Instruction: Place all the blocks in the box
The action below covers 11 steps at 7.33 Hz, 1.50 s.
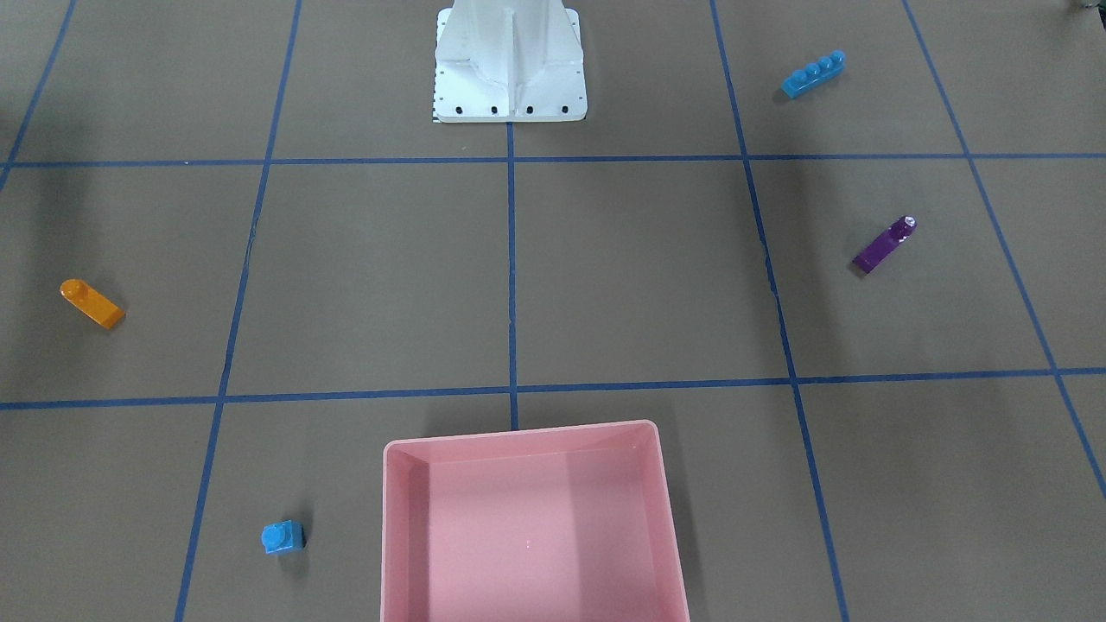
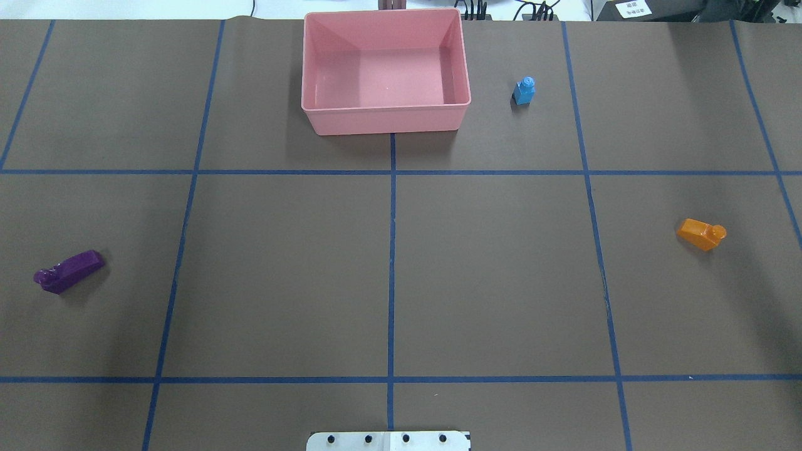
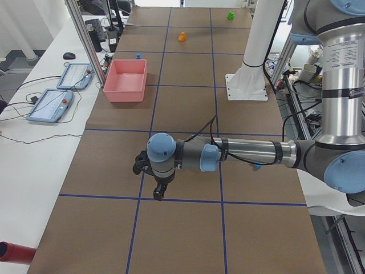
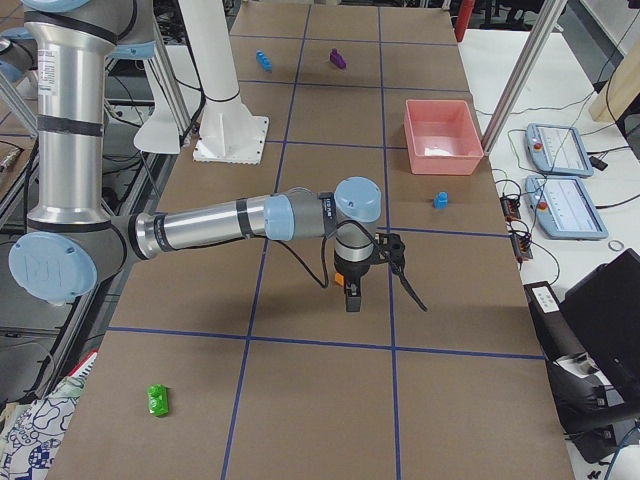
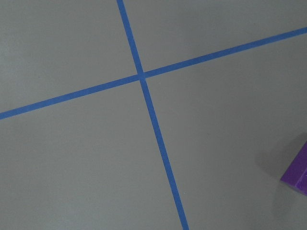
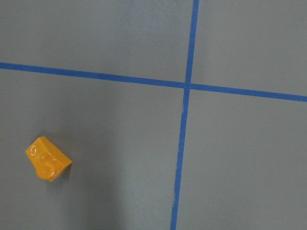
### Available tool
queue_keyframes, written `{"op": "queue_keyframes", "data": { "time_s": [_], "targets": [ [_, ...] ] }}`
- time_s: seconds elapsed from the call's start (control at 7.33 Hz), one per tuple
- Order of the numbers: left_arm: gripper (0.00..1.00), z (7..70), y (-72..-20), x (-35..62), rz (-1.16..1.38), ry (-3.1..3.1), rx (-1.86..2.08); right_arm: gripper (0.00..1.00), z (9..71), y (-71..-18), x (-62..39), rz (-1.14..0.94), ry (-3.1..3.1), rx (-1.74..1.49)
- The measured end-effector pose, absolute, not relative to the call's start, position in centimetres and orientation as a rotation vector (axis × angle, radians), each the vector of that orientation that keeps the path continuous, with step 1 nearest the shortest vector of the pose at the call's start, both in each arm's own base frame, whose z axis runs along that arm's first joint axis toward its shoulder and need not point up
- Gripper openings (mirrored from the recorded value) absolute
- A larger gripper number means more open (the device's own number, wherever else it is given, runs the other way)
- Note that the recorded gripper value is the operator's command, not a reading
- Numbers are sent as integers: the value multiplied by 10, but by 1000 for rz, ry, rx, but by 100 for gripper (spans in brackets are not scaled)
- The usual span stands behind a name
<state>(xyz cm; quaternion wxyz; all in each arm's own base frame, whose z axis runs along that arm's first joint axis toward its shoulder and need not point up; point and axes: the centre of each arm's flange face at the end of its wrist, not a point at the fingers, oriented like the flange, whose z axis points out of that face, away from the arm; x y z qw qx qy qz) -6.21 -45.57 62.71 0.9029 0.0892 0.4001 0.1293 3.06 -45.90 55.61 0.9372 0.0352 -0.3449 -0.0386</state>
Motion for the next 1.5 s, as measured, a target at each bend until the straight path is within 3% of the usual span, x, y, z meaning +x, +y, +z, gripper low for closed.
{"op": "queue_keyframes", "data": {
  "time_s": [0.82, 1.23, 1.5],
  "targets": [
    [100, 605, -480, -62, 282, 821, 227, 100, 469, -520, -86, -363, -805, 398],
    [100, 606, -480, -61, 282, 823, 224, 100, 475, -508, -165, -520, -775, 443],
    [100, 607, -480, -61, 281, 824, 223, 99, 511, -497, -206, -639, -704, 422]
  ]
}}
